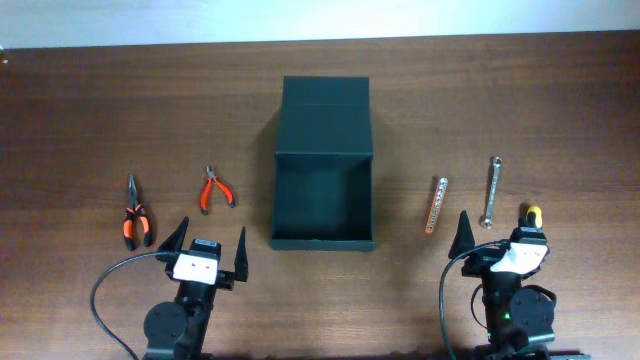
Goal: Pack container
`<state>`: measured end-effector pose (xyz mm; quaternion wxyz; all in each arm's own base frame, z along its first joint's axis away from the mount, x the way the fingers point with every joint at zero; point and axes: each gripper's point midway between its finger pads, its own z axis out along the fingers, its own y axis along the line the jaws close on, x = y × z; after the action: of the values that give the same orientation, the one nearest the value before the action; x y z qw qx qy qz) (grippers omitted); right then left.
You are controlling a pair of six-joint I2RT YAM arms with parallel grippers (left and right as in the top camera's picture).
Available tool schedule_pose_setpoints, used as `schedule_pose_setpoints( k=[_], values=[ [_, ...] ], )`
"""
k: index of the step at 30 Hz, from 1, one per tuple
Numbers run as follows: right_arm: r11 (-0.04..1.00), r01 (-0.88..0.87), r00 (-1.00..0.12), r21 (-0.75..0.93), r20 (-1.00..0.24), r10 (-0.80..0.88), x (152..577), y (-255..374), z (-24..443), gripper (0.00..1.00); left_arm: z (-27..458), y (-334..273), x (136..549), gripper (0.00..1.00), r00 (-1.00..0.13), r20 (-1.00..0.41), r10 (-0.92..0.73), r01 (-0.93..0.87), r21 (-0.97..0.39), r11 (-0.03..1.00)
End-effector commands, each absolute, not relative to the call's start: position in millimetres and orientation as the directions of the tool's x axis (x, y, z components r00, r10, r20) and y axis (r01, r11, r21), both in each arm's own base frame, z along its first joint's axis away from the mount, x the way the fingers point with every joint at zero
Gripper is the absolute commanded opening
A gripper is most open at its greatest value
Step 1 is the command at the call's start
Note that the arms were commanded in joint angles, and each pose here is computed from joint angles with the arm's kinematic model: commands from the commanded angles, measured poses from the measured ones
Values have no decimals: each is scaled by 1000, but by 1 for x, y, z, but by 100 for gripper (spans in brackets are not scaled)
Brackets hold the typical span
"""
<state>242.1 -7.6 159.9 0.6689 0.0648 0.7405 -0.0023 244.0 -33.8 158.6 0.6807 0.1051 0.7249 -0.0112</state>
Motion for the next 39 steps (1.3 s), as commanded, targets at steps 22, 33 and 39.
schedule_pose_setpoints(
  k=[22, 33, 39],
  values=[
    [955, -149, -210, 255, -952, 221, 230, 40, 177, 99, 181, -50, 234, 99, -115, -993, -27, 252, -55, 966],
    [955, -93, -584, 281, -792, 177, 236, 51, 233, 99, 222, -52, 235, 99, -468, -884, 10, 233, -112, 966],
    [966, 15, -846, 257, -512, 150, 256, 53, 235, 99, 217, -54, 249, 99, -706, -701, 102, 240, -102, 965]
  ],
)
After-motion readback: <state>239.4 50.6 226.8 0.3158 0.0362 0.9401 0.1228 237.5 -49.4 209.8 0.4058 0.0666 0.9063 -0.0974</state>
